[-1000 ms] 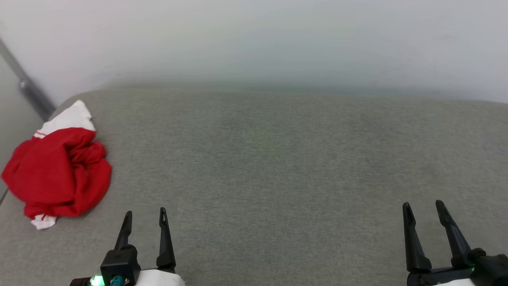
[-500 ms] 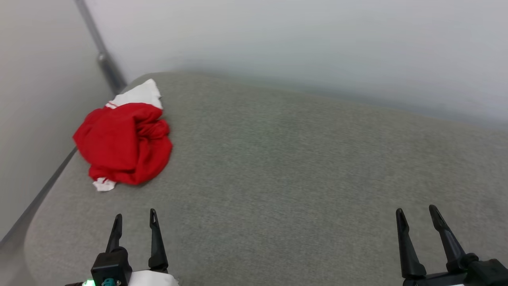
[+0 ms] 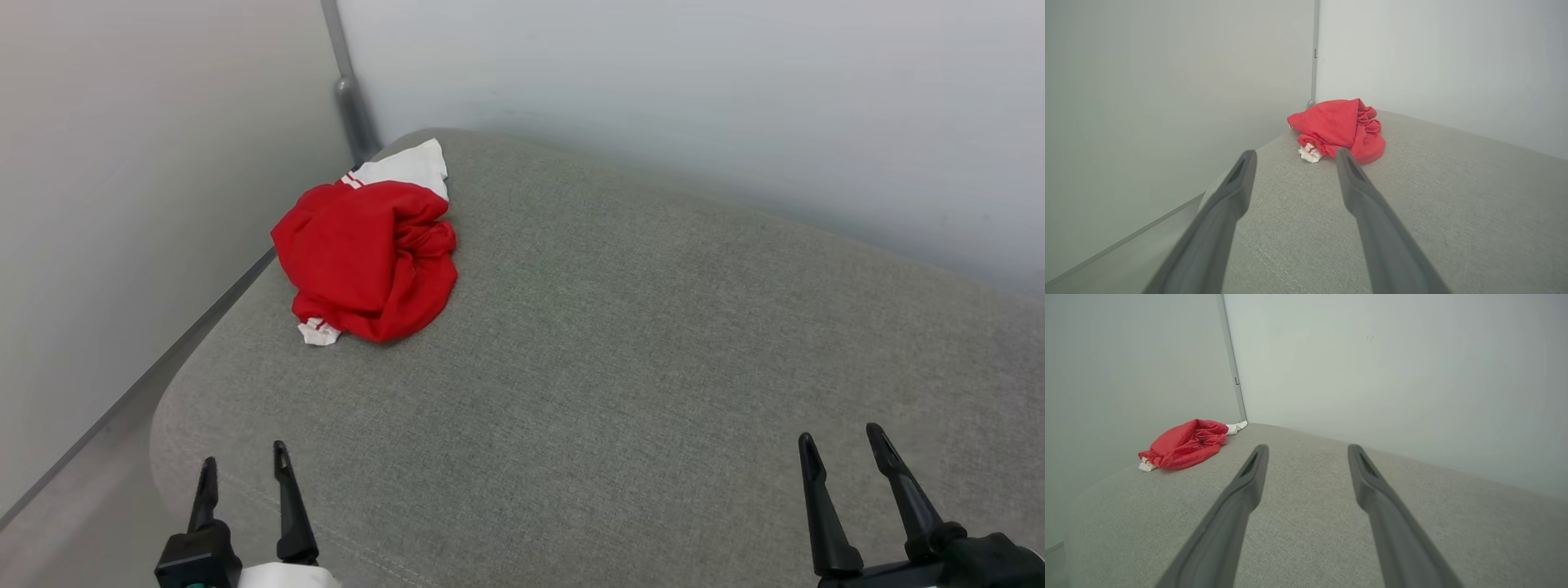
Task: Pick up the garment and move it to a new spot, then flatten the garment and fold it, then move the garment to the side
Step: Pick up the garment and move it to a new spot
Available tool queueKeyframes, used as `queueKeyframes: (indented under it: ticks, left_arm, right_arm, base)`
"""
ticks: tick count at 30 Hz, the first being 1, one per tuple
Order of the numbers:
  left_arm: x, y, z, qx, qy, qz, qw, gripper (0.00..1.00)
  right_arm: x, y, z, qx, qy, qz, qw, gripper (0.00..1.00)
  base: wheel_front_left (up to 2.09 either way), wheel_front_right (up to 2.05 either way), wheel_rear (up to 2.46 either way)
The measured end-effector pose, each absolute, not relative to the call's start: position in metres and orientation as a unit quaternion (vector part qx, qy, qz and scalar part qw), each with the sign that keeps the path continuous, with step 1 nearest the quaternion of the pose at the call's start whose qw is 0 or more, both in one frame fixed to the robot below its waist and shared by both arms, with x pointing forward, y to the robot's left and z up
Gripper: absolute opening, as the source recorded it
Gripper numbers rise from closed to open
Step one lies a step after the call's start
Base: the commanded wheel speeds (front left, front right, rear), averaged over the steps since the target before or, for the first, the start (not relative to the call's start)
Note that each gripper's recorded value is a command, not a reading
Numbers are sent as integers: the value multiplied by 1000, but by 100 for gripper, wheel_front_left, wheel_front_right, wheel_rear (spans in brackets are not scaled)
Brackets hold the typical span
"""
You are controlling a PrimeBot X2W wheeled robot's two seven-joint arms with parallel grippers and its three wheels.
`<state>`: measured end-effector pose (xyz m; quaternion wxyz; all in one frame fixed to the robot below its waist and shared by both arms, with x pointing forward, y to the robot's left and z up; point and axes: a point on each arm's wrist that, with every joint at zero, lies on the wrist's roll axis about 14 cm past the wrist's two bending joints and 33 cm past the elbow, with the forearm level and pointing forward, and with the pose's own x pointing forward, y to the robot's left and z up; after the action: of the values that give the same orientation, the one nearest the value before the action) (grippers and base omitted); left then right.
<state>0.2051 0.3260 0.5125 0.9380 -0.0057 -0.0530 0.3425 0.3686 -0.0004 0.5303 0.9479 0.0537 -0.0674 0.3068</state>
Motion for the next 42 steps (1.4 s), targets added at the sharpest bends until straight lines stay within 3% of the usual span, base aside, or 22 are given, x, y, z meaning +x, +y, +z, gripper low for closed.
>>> queueKeyframes:
  ticks: [14, 25, 34, 42]
  left_arm:
    - [215, 341, 520, -13, -62, 354, 933, 100]
    - [310, 401, 629, 47, -194, 312, 929, 100]
    - [396, 445, 676, 79, -235, 297, 922, 100]
    - [466, 483, 647, 102, -155, 288, 940, 100]
  right_arm:
    - [375, 4, 520, 50, -56, 312, 947, 100]
    - [416, -13, 503, 33, -58, 275, 959, 100]
    - [460, -40, 463, 18, -38, 227, 973, 100]
    - [484, -67, 430, -4, -23, 187, 982, 100]
  base:
    - [0, 0, 0]
    - [0, 0, 0]
    - [0, 0, 0]
    - [0, 0, 0]
